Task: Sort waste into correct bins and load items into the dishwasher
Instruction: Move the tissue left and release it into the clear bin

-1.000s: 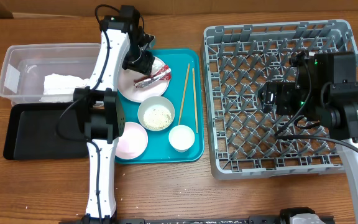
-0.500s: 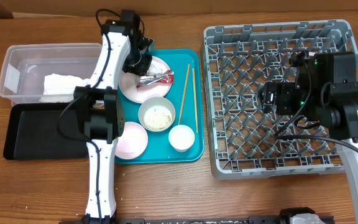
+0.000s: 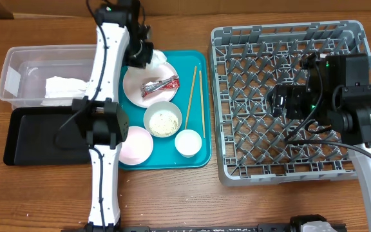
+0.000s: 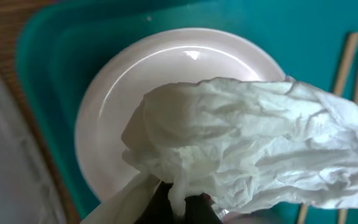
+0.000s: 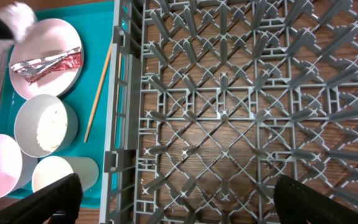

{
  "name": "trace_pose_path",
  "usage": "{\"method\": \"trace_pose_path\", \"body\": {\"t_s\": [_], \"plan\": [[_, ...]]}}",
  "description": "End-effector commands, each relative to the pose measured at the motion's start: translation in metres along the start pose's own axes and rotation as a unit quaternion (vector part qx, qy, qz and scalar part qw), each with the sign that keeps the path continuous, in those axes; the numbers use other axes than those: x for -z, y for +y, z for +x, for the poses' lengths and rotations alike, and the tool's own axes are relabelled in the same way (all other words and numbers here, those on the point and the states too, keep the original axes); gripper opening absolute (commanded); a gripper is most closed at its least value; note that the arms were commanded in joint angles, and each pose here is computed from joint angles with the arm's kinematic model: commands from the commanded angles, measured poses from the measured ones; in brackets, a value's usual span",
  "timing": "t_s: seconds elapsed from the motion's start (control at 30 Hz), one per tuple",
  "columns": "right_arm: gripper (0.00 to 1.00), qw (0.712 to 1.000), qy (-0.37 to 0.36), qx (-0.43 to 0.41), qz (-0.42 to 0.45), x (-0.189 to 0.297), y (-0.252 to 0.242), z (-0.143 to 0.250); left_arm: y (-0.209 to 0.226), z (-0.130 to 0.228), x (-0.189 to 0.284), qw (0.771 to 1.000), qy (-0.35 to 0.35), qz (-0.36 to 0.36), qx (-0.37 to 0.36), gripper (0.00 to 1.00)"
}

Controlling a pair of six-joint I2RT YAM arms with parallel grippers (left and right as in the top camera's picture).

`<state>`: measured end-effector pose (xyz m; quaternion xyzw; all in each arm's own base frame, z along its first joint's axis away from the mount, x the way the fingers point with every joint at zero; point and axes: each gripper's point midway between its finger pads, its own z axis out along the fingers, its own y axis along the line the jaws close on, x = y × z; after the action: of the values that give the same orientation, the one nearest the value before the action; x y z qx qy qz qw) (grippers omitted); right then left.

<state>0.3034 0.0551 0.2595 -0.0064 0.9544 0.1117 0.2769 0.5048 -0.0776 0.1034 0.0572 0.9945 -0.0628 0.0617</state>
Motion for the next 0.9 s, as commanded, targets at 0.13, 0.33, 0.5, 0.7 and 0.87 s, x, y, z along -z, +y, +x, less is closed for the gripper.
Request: {"method": "trace_pose_path", "body": {"t_s": [0.13, 0.33, 0.5, 0.7, 0.87], "plan": [[1.00, 1.000, -0.015, -0.002, -0.015, 0.008, 0.006, -0.008, 0.025, 0.008, 0.098, 0.993, -0.073, -0.027, 0.088, 0.04], [1.00, 1.000, -0.014, -0.002, -0.018, 0.008, 0.007, -0.007, 0.068, 0.013, 0.112, 0.985, -0.085, -0.044, 0.146, 0.04], [1.00, 1.000, -0.015, -0.002, -0.018, 0.008, 0.007, -0.008, 0.103, 0.028, 0.097, 0.981, -0.049, -0.052, 0.182, 0.04], [1.00, 1.000, -0.015, -0.002, -0.018, 0.008, 0.007, -0.008, 0.128, 0.044, 0.083, 0.977, -0.015, -0.055, 0.205, 0.04], [1.00, 1.000, -0.015, -0.002, -0.018, 0.008, 0.007, -0.008, 0.135, 0.050, 0.078, 0.982, 0.000, -0.058, 0.181, 0.53]]}}
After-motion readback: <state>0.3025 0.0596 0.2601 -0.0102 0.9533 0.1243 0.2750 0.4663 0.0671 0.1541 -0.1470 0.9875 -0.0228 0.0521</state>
